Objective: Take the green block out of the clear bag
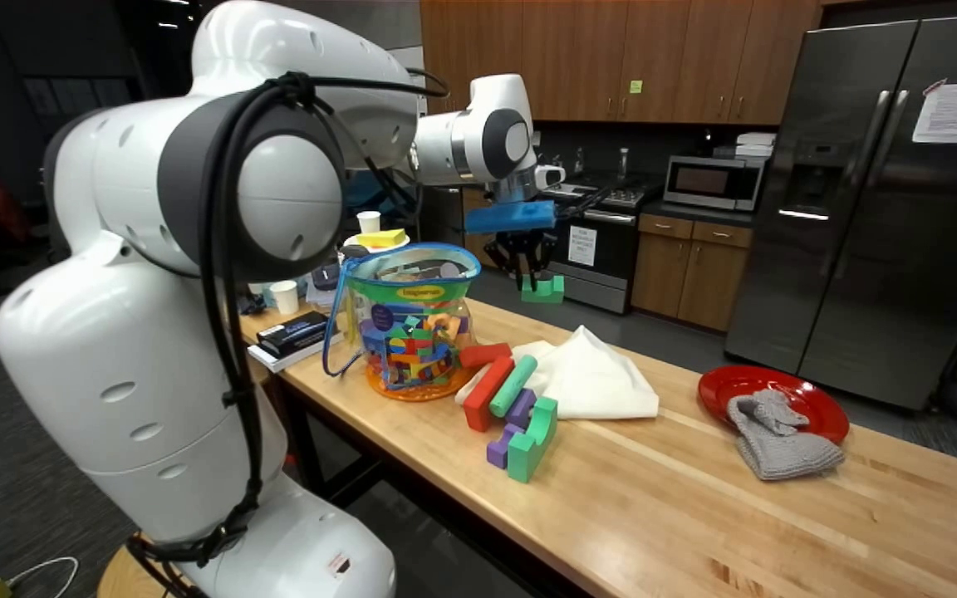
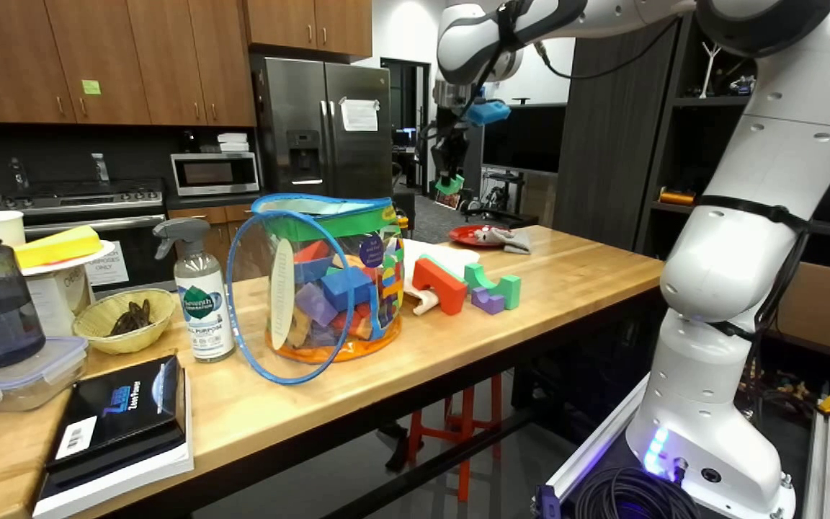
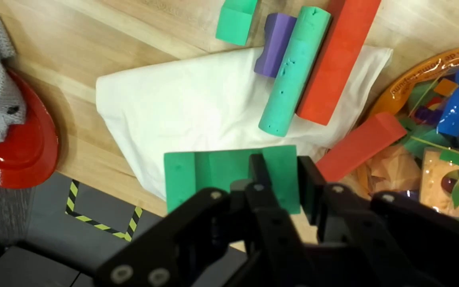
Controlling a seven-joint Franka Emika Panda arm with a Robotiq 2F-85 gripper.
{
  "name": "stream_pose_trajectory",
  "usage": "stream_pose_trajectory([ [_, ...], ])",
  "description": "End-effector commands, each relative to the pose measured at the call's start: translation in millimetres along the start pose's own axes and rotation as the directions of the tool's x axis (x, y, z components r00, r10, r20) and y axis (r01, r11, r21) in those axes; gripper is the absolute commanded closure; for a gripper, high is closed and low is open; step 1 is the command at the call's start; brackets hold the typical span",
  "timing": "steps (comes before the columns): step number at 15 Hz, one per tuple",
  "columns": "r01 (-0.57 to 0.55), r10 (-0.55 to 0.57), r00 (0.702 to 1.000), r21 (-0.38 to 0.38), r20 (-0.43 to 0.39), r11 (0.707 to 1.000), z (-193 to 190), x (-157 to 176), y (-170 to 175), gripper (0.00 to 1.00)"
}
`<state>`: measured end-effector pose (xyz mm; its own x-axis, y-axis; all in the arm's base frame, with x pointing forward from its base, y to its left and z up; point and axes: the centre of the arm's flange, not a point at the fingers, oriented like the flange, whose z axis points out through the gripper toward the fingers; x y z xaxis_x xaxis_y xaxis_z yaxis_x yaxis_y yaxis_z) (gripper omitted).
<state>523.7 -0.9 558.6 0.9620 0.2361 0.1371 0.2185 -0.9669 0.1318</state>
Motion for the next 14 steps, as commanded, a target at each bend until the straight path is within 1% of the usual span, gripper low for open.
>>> stream_pose_trajectory([
  [1,-0.018,0.018,1.0,-0.01,0.026,1.0,9,-19,0,0.94],
  [8,-0.037,0.037,0.997,0.001,0.068,0.999,37,-28,-8,0.94],
  [14,-0.082,0.082,0.994,-0.007,0.068,0.997,59,-34,-15,0.94],
])
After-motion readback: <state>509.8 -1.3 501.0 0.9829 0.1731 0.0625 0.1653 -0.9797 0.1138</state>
